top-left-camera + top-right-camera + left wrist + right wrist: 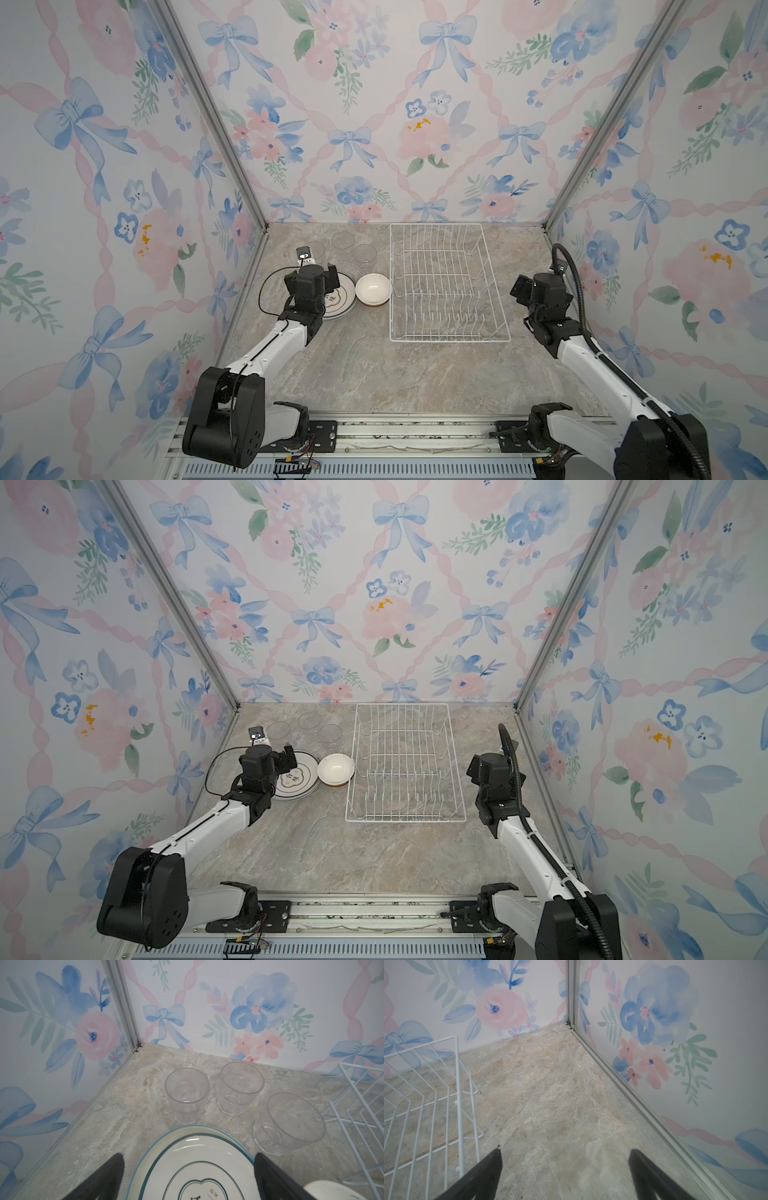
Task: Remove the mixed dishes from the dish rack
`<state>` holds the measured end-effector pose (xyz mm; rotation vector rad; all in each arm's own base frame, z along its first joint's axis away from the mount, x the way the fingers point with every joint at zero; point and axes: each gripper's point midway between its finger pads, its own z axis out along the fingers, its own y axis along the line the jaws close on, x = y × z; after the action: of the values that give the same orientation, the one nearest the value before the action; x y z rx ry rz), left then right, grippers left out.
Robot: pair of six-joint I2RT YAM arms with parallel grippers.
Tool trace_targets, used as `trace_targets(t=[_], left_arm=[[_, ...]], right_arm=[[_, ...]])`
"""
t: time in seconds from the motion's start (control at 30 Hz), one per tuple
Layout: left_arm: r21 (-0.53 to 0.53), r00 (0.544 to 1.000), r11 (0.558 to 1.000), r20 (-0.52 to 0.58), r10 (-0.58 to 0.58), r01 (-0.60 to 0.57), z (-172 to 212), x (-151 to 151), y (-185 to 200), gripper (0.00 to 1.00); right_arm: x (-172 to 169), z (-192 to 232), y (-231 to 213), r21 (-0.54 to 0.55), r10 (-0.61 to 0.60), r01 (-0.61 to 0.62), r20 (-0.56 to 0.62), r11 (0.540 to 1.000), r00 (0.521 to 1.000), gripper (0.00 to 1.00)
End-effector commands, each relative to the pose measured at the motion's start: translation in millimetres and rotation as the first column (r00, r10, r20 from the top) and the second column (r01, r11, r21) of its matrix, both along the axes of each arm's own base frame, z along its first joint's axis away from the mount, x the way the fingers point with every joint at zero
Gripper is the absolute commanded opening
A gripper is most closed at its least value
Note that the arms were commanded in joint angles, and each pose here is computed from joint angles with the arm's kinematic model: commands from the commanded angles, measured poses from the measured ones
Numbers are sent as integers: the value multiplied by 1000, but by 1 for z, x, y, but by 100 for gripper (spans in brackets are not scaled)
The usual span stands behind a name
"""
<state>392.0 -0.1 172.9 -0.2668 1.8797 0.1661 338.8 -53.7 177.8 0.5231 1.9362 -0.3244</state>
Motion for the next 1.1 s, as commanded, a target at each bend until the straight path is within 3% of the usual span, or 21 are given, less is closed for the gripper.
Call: trace_targets(t=[0.0, 0.53, 0.73, 0.83, 1.07], left_arm=[[11, 990, 999, 138, -42, 41, 14, 1, 1, 98], [-31, 991, 997, 114, -63, 67, -23, 31, 17, 98], [-24, 988, 996, 133, -81, 85, -17, 3, 16, 98], [10, 990, 1000, 134, -30, 29, -17, -12, 28, 98], [27, 991, 997, 107, -78, 75, -20, -4, 26, 98]], right_arm=[[-3, 13, -19, -41, -103, 108, 97, 993, 990, 97], [10, -39, -13, -51, -73, 73, 4, 996, 997, 97], [17, -43, -10, -52, -53, 51, -28, 997, 998, 97], [19, -52, -10, -51, -52, 51, -28, 997, 998, 97], [31, -65, -6, -50, -28, 25, -64, 998, 998, 97]])
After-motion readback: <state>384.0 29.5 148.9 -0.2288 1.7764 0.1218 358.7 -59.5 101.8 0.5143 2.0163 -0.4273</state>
